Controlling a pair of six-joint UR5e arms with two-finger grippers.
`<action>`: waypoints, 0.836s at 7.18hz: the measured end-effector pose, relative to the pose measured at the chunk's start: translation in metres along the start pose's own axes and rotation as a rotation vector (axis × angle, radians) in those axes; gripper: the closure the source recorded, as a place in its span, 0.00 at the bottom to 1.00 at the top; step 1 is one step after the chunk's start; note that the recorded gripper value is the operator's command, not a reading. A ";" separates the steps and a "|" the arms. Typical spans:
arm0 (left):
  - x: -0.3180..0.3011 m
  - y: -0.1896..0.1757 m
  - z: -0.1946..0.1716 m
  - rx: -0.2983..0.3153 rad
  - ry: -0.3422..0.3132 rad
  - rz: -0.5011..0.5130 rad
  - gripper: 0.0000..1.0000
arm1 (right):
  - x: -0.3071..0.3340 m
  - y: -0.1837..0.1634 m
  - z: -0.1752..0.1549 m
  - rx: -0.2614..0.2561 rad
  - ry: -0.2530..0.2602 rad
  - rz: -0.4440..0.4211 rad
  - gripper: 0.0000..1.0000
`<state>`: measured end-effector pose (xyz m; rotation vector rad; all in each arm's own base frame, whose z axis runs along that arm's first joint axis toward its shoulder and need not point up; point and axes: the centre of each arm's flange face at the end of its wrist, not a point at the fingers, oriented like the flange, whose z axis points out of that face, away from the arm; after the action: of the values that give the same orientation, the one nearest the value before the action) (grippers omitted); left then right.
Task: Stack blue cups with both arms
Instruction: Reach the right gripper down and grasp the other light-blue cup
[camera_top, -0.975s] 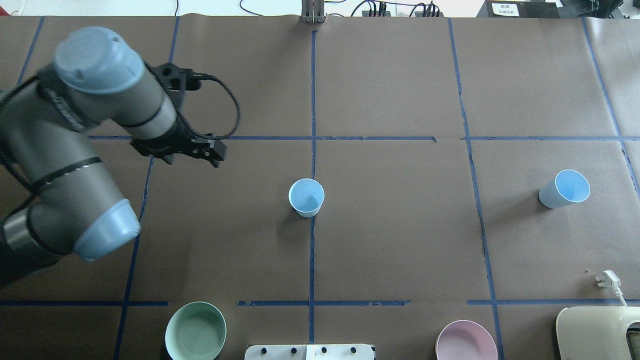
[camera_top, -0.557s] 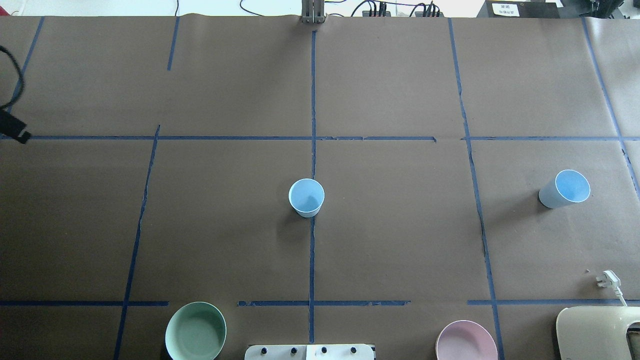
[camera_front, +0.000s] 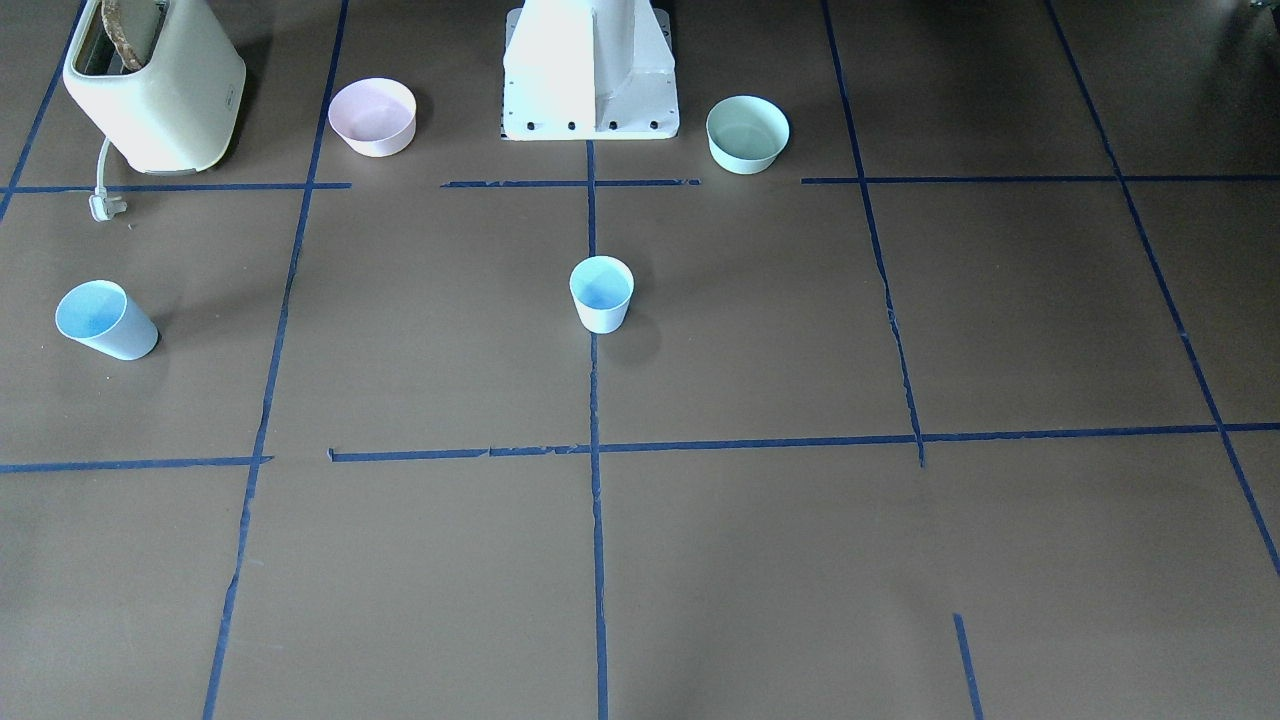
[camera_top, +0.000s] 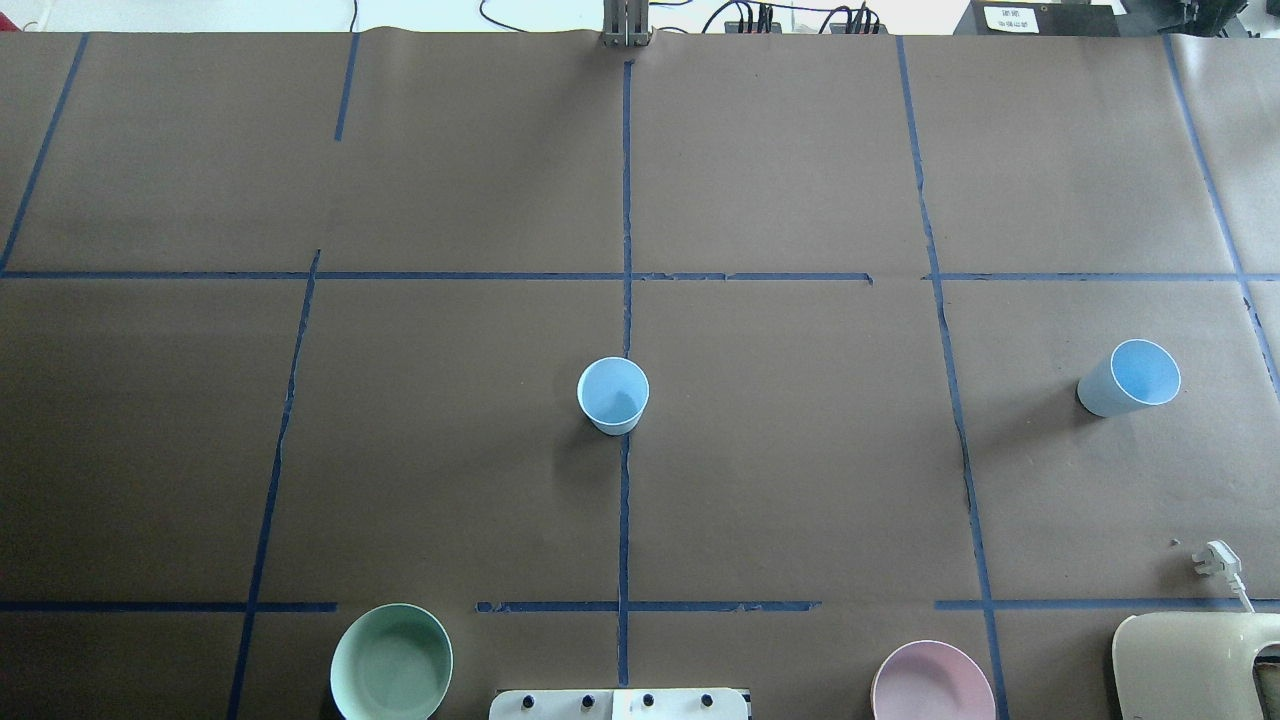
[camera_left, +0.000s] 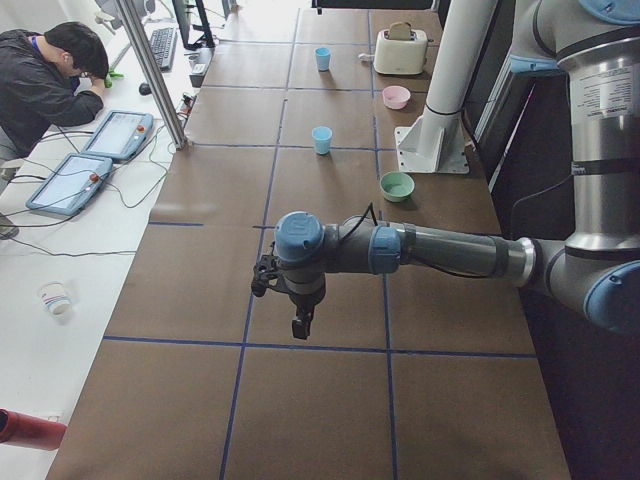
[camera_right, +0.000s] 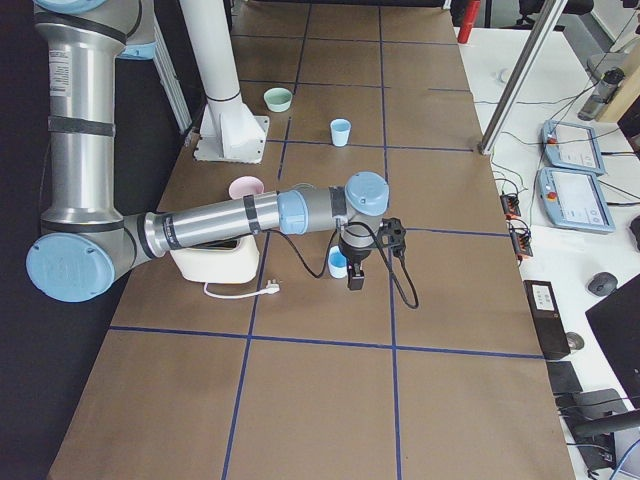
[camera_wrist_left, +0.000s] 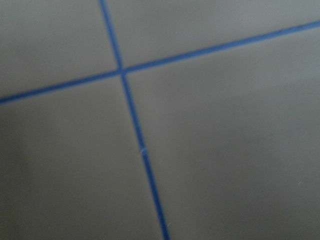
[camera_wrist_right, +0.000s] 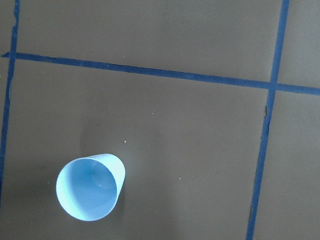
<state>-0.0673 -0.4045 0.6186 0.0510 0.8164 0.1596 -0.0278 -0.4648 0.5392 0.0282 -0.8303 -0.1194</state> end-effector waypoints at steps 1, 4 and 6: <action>-0.008 0.013 0.003 -0.002 0.007 -0.021 0.00 | -0.017 0.001 0.013 0.019 0.000 0.012 0.00; -0.011 0.019 0.003 0.000 0.011 -0.032 0.00 | -0.043 0.007 0.093 0.125 -0.009 0.060 0.01; -0.010 0.020 0.002 0.003 0.011 -0.031 0.00 | -0.036 0.011 0.121 0.139 -0.024 0.054 0.01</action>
<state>-0.0749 -0.3868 0.6286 0.0399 0.8279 0.1296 -0.1399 -0.4470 0.5956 0.1350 -0.8616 -0.0110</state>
